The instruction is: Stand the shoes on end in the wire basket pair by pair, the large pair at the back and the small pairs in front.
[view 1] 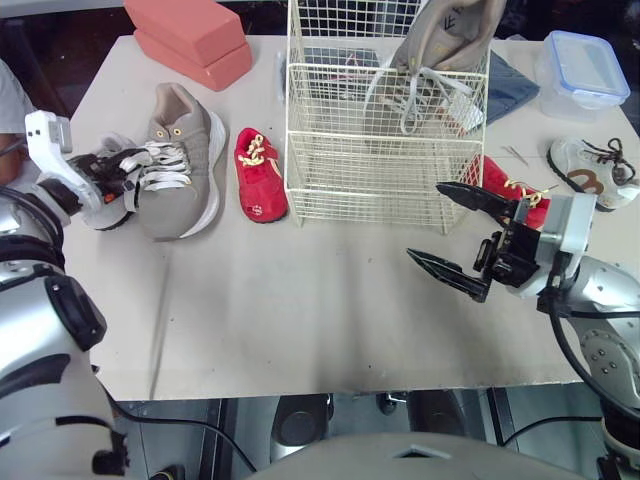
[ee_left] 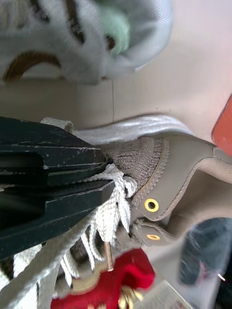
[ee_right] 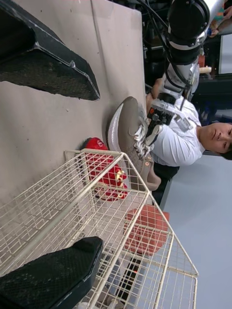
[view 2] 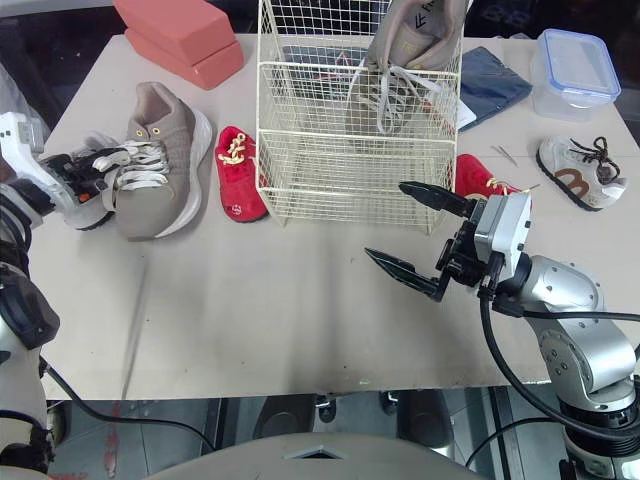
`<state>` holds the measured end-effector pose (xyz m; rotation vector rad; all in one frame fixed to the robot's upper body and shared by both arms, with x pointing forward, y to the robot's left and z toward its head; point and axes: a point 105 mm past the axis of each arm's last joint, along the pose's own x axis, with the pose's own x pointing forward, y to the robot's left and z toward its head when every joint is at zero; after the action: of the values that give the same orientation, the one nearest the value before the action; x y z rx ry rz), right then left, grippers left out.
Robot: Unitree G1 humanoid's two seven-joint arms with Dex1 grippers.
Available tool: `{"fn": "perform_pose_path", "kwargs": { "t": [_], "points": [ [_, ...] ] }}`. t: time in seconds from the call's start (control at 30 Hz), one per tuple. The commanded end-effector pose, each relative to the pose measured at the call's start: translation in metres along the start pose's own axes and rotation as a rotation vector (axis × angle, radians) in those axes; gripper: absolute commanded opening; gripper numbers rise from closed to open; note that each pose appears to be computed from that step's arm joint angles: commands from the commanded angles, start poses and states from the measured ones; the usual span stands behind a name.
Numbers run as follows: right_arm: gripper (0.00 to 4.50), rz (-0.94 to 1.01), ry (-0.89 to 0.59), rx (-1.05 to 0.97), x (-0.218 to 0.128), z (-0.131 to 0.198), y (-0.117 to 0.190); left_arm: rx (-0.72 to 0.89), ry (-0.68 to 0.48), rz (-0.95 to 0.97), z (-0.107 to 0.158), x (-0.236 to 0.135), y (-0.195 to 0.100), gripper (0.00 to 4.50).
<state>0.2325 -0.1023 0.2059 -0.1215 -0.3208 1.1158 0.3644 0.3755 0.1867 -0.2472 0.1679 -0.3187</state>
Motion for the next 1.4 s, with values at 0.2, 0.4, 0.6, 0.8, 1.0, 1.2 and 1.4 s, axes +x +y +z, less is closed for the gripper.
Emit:
{"fn": "perform_pose_path", "kwargs": {
  "t": [0.2, 0.4, 0.6, 0.8, 1.0, 1.2, 1.4],
  "points": [
    [4.5, 0.034, -0.043, -0.028, 0.005, 0.009, 0.001, -0.039, -0.081, -0.08, 0.024, -0.031, -0.001, 0.04],
    [4.5, 0.033, -0.043, -0.034, 0.005, 0.009, 0.001, -0.048, 0.067, -0.1, 0.01, -0.048, -0.002, 0.04],
    [4.5, 0.029, -0.043, -0.038, 0.007, 0.008, 0.0, -0.005, 0.104, -0.032, -0.002, -0.043, 0.006, 0.04],
    [4.5, 0.017, -0.038, -0.048, 0.005, 0.008, -0.001, 0.077, 0.092, -0.018, 0.004, -0.032, 0.004, 2.22],
    [4.5, 0.004, -0.035, -0.049, 0.005, 0.007, 0.0, 0.109, 0.059, 0.043, 0.011, -0.025, 0.008, 4.49],
    [4.5, 0.0, -0.037, -0.054, 0.006, 0.008, -0.002, 0.099, 0.076, 0.069, 0.01, -0.009, 0.005, 4.49],
    [4.5, 0.012, -0.048, -0.062, 0.007, 0.009, -0.002, 0.041, 0.193, 0.076, -0.018, 0.013, -0.001, 4.49]
  ]
}}
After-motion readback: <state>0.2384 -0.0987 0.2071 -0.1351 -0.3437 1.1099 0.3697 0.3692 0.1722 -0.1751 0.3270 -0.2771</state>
